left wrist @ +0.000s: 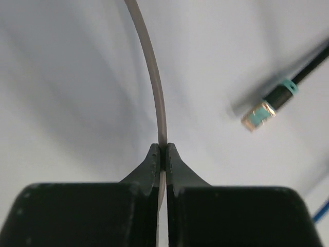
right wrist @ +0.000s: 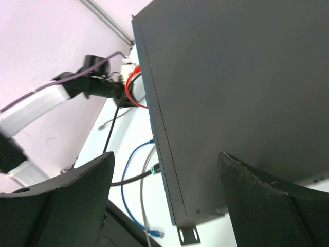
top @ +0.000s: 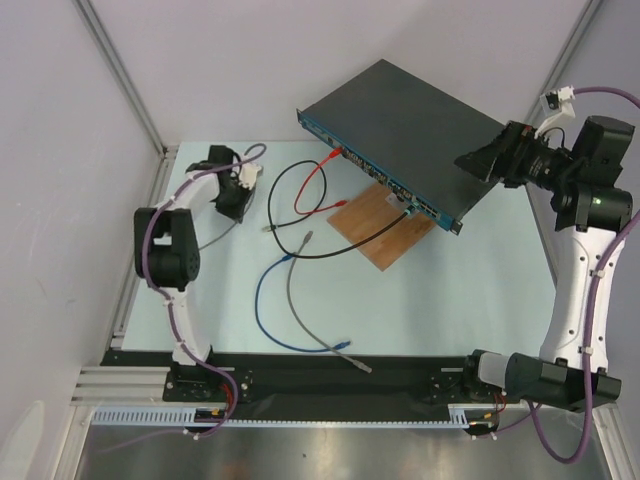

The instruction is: Insert the plug into the switch port

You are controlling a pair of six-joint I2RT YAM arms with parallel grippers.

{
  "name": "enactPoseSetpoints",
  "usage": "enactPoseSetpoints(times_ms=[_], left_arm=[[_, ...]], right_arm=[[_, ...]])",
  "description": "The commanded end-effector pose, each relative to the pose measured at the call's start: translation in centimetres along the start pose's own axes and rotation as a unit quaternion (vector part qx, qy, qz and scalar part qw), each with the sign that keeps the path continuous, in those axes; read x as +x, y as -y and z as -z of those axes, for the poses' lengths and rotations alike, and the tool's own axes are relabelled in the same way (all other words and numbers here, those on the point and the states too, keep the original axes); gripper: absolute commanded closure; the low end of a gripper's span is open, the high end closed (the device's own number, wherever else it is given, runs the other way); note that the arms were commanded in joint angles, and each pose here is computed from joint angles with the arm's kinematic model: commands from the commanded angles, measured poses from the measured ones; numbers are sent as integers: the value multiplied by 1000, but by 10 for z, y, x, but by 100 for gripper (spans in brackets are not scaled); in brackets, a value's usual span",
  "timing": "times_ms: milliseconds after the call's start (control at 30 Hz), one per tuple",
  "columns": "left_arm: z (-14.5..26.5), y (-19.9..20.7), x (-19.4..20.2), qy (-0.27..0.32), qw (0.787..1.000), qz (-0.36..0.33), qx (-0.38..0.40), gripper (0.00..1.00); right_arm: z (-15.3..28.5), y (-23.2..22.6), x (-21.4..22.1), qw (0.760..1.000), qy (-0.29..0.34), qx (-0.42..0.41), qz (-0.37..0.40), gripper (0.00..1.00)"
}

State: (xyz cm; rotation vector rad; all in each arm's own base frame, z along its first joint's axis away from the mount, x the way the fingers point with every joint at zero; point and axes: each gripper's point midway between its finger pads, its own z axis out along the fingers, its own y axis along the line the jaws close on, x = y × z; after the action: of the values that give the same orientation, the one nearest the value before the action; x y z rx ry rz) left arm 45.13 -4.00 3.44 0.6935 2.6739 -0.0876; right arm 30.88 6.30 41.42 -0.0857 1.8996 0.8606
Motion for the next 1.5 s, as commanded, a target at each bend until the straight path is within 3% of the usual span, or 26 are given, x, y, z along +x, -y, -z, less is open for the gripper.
enactPoseSetpoints(times_ms=[0, 167, 300, 533, 600, 767, 1000, 1467], left_arm=[[95, 0, -48, 134, 991, 17, -17, 100], [195, 39, -79, 270, 962, -16, 35, 100], [285, 90, -81, 371, 920, -75, 99, 100], [369, 206, -44, 432, 843, -213, 240, 100], [376, 247, -29, 430, 820, -266, 267, 100], [371, 263, -11, 418, 826, -269, 267, 100], [365, 300, 25, 382, 795, -362, 302, 100], [363, 314, 28, 379, 782, -389, 305, 100]], right_arm=[[-5, -21, -34, 997, 51, -17, 58, 14], [-8, -49, -48, 992, 78, -65, 75, 16], [-8, -78, -58, 985, 98, -108, 97, 17], [-11, -128, -53, 973, 89, -188, 101, 22], [-14, -141, -43, 969, 75, -210, 107, 25], [-10, -160, -25, 961, 52, -247, 109, 29], [2, -176, -3, 957, 30, -270, 101, 30], [1, -172, 12, 962, 5, -273, 28, 33]])
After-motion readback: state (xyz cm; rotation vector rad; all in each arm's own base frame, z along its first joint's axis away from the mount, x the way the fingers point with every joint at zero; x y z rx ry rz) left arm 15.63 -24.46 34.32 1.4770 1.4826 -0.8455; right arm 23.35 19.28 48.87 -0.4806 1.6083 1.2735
